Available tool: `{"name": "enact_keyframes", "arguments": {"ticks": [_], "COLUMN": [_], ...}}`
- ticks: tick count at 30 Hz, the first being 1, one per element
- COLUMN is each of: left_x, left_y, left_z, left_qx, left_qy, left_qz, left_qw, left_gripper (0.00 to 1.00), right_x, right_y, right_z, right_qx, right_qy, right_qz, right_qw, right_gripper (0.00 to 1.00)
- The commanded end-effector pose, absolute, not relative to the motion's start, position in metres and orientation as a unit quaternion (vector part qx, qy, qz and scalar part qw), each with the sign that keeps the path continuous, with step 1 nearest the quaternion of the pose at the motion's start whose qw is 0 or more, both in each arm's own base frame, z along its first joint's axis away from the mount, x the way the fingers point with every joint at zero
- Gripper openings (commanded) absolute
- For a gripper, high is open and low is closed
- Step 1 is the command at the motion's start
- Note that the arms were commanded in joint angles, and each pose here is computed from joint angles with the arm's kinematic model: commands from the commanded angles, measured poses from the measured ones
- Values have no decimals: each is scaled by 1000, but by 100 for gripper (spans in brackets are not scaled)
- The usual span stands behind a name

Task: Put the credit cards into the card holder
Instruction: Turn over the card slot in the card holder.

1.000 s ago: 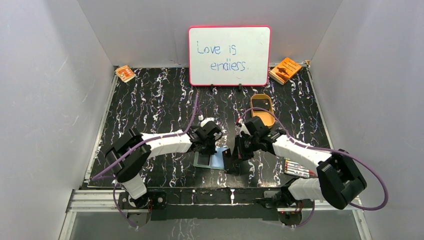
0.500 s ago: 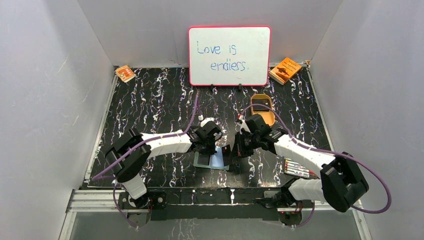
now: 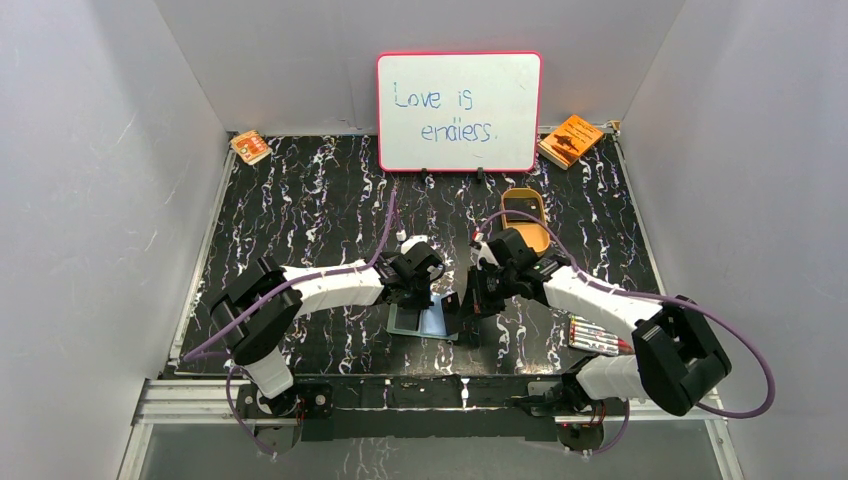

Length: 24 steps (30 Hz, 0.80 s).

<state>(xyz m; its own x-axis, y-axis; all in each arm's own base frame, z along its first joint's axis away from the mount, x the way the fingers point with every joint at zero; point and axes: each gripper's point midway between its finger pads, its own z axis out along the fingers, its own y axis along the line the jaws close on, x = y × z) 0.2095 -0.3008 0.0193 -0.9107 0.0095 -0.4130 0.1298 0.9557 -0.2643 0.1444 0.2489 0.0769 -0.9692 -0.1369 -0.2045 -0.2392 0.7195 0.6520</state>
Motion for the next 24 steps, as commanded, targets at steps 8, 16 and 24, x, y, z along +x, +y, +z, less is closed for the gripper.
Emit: {"name": "enact_keyframes", "arguments": {"ticks": [8, 16, 24], "left_x": [190, 190, 190], "left_y": [-275, -275, -275], "left_z": [-10, -10, -10], "left_qx": [44, 44, 44], "left_qy": [980, 979, 979], "left_qz": [-91, -91, -91], "left_qw": [174, 174, 174], "left_gripper": [0, 0, 0], "right_x": [145, 142, 140], "right_y": [254, 253, 254], "right_z": [75, 70, 69], "right_qx": [-105, -99, -99], "right_qy": [921, 924, 923], "right_qz": [370, 366, 370], "right_qw": [61, 53, 44], "right_gripper": [0, 0, 0]}}
